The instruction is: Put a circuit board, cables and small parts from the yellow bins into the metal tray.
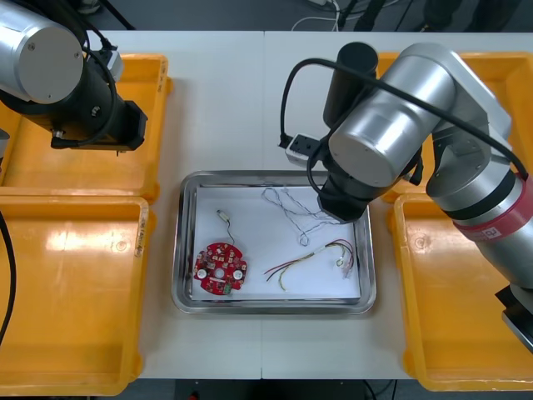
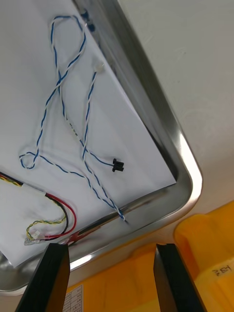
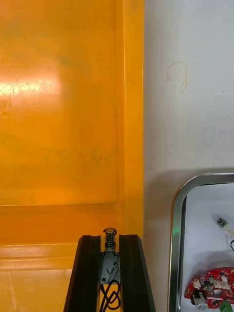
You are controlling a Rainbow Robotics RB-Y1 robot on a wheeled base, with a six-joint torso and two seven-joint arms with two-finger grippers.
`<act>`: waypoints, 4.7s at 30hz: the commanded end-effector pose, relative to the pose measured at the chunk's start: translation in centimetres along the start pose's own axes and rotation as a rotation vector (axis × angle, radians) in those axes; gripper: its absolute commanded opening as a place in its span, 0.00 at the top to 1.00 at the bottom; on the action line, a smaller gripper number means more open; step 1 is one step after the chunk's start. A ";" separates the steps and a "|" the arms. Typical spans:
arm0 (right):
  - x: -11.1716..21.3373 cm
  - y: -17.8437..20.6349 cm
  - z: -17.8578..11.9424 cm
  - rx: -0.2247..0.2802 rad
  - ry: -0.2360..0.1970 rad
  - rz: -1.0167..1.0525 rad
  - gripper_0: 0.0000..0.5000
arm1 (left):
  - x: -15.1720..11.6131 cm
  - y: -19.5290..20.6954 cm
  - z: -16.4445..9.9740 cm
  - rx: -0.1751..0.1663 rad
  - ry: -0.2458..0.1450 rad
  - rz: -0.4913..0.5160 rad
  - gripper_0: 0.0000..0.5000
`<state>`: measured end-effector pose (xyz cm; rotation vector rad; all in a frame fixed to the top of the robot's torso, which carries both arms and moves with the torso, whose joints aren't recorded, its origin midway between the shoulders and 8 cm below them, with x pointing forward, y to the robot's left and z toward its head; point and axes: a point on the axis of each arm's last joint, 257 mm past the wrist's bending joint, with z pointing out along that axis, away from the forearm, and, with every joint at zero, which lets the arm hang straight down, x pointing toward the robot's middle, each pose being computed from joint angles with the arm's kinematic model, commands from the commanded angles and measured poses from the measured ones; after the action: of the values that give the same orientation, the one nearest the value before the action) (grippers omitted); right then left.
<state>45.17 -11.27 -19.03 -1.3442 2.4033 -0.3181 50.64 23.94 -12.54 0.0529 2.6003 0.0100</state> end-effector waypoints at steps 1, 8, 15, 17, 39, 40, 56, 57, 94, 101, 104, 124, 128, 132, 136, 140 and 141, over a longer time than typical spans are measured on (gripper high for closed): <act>-2.4 -2.0 -3.7 0.017 -0.123 0.038 0.00 | -0.2 -1.7 -0.5 0.028 -0.026 -0.018 1.00; -2.5 -5.2 -6.7 0.053 -0.210 0.120 0.00 | -0.1 -1.7 -0.4 0.030 -0.024 -0.018 1.00; -0.9 -7.7 -8.9 0.049 -0.250 0.179 0.00 | -0.2 -1.7 -0.5 0.032 -0.024 -0.019 1.00; -0.3 -8.5 -9.6 0.042 -0.260 0.199 0.00 | -0.2 -1.7 -0.5 0.032 -0.024 -0.019 1.00; 10.8 -16.9 -13.6 0.099 -0.272 0.537 0.00 | 0.2 -2.2 -0.3 0.040 -0.012 -0.022 1.00; 11.1 -17.0 -13.6 0.099 -0.271 0.548 0.00 | 0.2 -2.3 -0.2 0.039 -0.012 -0.024 1.00; 22.0 -16.9 -12.8 0.073 -0.168 0.901 0.00 | 1.4 -4.2 0.6 0.046 0.018 -0.034 1.00; 22.3 -16.9 -12.7 0.077 -0.162 0.914 0.00 | 1.5 -4.4 0.6 0.047 0.021 -0.032 1.00; 28.2 -12.9 -8.3 0.032 0.005 1.195 0.00 | 10.5 -16.4 8.0 0.094 0.064 0.066 1.00; 28.1 -13.0 -8.4 0.027 -0.004 1.190 0.00 | 10.2 -17.1 10.3 0.108 0.042 0.049 1.00; 28.1 -12.9 -8.5 0.023 -0.005 1.181 0.00 | 10.1 -17.2 10.7 0.113 0.042 0.044 1.00; 28.3 -13.1 -8.4 0.031 0.000 1.100 0.00 | 9.8 -17.0 8.9 0.135 0.078 -0.006 0.00; 28.4 -13.1 -8.4 0.030 0.001 1.084 0.00 | 9.5 -17.0 8.6 0.144 0.079 -0.015 0.00; 28.2 -13.1 -8.4 0.027 0.000 1.066 0.00 | 9.4 -17.0 8.5 0.147 0.080 -0.020 0.00; 28.3 -13.0 -8.3 0.026 0.003 1.062 0.00 | 9.1 -16.7 8.5 0.141 0.077 -0.020 0.00; 28.4 -12.9 -8.2 0.024 0.005 1.063 0.00 | 8.7 -15.6 7.6 0.110 0.097 -0.009 0.00; 28.4 -12.9 -8.2 0.024 0.005 1.063 0.00 | 8.7 -15.6 7.6 0.110 0.097 -0.009 0.00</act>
<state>38.42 -40.41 -14.22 0.0963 2.7235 0.0294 45.50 9.65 -27.25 0.1440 2.7394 -0.0829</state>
